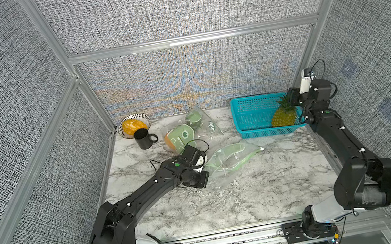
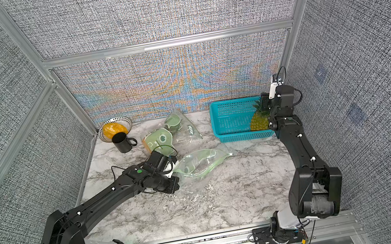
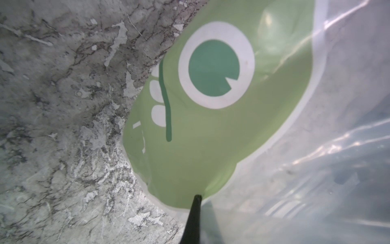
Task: Open the zip-top bag and take out the pineapple
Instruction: Place the pineapple in the basket, then place the zipper food storage bag at the center of the board.
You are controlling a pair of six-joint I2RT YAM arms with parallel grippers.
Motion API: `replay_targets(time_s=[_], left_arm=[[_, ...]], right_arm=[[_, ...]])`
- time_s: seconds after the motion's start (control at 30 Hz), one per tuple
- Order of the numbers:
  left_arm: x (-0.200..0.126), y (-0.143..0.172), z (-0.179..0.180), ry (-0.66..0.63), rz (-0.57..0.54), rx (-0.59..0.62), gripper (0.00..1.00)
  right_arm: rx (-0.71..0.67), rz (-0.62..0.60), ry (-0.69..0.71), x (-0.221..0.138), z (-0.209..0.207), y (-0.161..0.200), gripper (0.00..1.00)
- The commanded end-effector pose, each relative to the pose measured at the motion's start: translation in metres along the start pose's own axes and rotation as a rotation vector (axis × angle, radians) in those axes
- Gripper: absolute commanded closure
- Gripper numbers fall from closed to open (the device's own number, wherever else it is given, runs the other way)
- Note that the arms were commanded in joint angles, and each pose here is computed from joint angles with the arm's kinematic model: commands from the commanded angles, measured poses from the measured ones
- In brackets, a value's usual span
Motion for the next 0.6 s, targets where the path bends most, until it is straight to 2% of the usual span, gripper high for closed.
replay_targets(time_s=[0.0, 0.3, 0.57], left_arm=[[-0.004, -0.004, -0.008, 0.045, -0.021, 0.025, 1.0], [-0.01, -0.025, -0.024, 0.086, -0.073, 0.018, 1.0], [-0.012, -0.043, -0.031, -0.105, -0.141, 0.035, 1.0]], right_arm=[[0.024, -0.024, -0.081, -0.02, 0.012, -0.008, 0.4], [0.065, -0.11, -0.388, -0.107, 0.057, -0.027, 0.4], [0.119, -0.179, -0.574, -0.172, 0.084, -0.038, 0.39]])
Point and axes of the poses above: each gripper's point midway between its finger pads, its own x axis out along the fingers, its own z axis along the line the jaws close on, y = z × x, the point moved 2 cm from there along -x, back along the fingers
